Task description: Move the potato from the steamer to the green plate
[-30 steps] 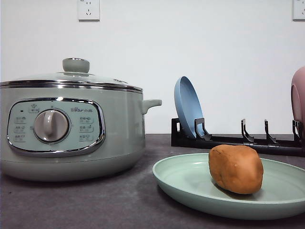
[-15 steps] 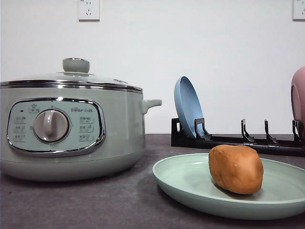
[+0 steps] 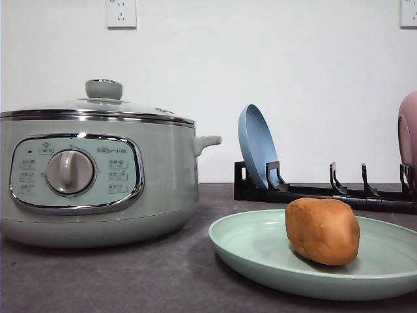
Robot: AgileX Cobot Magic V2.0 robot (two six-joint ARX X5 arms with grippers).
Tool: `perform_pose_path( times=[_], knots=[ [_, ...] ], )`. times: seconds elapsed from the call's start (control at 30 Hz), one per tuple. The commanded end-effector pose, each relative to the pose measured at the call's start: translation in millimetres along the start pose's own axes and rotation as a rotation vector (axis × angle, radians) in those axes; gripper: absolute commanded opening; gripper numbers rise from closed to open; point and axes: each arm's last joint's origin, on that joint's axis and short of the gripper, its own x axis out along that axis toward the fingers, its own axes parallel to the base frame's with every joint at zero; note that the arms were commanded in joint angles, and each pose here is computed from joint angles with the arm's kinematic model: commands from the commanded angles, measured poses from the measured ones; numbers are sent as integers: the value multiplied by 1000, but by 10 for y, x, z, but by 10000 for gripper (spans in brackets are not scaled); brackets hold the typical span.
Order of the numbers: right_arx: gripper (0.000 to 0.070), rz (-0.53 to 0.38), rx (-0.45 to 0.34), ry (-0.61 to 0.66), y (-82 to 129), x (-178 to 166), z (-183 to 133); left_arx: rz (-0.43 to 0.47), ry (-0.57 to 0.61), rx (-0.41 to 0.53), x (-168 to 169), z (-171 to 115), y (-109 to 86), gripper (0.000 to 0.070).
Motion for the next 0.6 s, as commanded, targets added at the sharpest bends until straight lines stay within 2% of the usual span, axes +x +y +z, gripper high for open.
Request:
perform_pose_path(
  times=[0.0,0.57],
  knots=[
    [0,-1,-5,-4,-1,3,-8,2,27,-6,20,-73,-5,1],
    [0,-1,-5,-4,-1,3,-8,2,26,-6,20,-73,-5,1]
  ],
)
